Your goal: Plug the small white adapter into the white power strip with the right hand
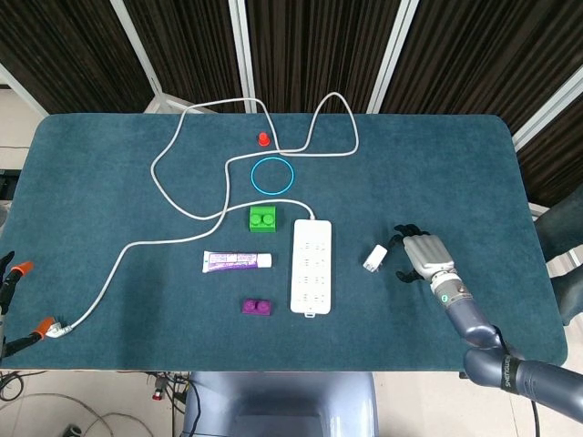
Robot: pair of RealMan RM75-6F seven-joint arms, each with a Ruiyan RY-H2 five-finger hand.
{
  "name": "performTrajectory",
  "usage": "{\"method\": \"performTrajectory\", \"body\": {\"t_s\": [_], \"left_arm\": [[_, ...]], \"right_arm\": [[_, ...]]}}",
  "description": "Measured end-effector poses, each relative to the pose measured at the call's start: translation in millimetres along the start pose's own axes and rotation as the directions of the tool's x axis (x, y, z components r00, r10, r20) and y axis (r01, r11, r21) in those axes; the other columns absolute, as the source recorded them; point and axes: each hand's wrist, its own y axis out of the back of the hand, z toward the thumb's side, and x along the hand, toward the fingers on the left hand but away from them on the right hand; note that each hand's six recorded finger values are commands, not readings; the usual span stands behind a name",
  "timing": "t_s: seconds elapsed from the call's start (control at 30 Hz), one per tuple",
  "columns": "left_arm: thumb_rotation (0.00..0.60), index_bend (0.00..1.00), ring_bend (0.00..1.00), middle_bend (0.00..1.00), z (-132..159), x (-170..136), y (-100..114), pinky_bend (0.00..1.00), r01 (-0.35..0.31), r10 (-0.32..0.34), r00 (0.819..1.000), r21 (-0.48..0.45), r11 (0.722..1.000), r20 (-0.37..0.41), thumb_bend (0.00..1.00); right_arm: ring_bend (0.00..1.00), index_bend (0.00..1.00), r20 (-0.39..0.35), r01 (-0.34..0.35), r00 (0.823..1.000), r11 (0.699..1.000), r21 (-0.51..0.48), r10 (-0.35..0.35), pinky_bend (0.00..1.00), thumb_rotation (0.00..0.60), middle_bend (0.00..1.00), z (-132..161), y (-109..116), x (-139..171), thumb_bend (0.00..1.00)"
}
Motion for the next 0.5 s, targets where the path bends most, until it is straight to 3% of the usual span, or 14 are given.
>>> {"method": "performTrajectory", "body": {"t_s": [0.5], "left_arm": [[0.600, 0.16, 0.00, 0.00, 0, 1, -1, 0.10, 0.005, -0.005, 1.000, 0.001, 1.000, -0.002, 0.17]], "right_arm": [[0.09, 0.34, -0.036, 0.002, 0.999, 1.000, -0.021, -0.003, 0.22, 0.600, 0.13, 11, -1, 3, 0.35]]}}
